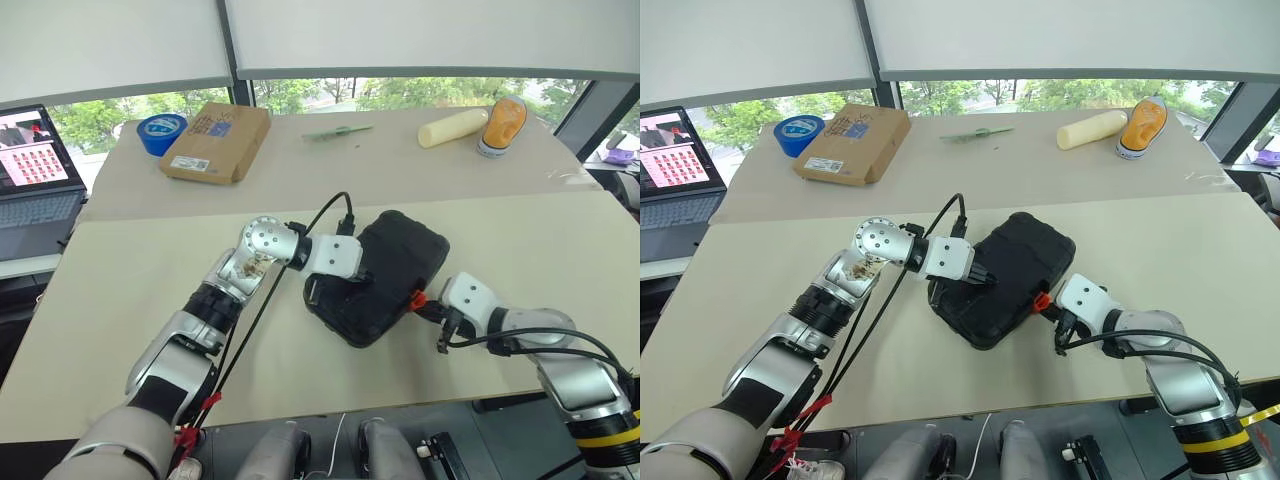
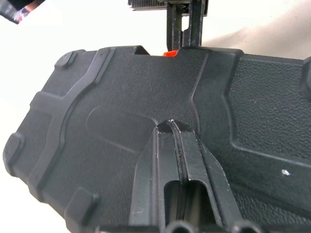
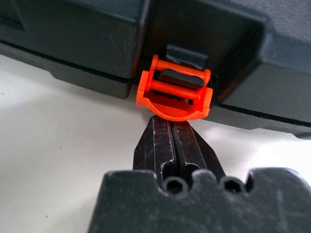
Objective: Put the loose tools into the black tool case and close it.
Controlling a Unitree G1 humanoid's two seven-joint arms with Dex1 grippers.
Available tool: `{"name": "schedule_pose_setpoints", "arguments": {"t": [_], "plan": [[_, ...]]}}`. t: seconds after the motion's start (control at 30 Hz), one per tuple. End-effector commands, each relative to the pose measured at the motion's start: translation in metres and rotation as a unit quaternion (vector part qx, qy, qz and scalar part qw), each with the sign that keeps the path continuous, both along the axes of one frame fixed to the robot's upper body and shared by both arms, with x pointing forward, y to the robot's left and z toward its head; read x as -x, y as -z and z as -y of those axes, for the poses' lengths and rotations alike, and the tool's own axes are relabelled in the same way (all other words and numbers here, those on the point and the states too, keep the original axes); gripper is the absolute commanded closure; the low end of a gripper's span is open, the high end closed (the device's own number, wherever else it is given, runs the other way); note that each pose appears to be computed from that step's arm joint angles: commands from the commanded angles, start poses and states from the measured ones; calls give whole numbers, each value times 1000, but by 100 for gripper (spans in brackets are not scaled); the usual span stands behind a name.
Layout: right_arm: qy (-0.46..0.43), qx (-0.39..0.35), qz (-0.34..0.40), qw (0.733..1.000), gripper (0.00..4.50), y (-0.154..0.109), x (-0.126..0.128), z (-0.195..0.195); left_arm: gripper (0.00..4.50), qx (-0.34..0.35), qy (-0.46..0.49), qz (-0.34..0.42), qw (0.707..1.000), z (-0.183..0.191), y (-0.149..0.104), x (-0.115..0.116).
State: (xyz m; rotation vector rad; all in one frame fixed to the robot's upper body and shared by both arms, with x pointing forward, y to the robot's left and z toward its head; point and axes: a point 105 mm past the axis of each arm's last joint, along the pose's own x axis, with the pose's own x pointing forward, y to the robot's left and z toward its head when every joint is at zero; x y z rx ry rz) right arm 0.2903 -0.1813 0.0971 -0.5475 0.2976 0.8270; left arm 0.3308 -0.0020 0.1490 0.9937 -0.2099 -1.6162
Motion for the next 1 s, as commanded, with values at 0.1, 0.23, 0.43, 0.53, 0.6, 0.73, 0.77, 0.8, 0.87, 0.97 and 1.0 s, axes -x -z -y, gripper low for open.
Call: {"name": "schedule_pose_setpoints", "arguments": {"t": [0.1, 0.23, 0.43, 0.53, 0.6, 0.73, 0.77, 0.8, 0.87, 0.97, 1.0], "plan": [[-24, -54, 86, 995, 450, -56, 3, -15, 447, -63, 11, -1, 998, -2, 32, 1], [-12, -65, 91, 994, 450, -63, 1, -12, 447, -61, 14, -3, 998, 0, 33, 1], [-15, -58, 82, 995, 450, -60, 1, -12, 447, -57, 14, -10, 998, 1, 33, 2], [-15, -51, 79, 995, 450, -58, -1, -12, 447, -56, 12, -13, 998, 1, 33, 2], [-16, -47, 78, 996, 450, -57, -2, -11, 447, -52, 8, -18, 998, 1, 33, 2], [-21, -40, 65, 997, 421, -61, 2, -1, 449, -27, -35, -57, 997, -14, 25, -4], [-21, -42, 56, 997, 391, -64, 4, 4, 424, -17, -50, -72, 996, -22, 21, -6], [-27, -45, 46, 998, 374, -68, 7, 9, 398, -2, -70, -99, 993, -33, 14, -7], [-48, -52, 21, 997, 308, -79, 18, 20, 343, 30, -114, -152, 981, -63, -2, -7], [-79, -71, -21, 994, 198, -97, 34, 34, 224, 66, -163, -220, 959, -113, -25, 5], [-86, -82, -34, 992, 170, -105, 38, 40, 192, 78, -177, -248, 949, -130, -34, 13]]}}
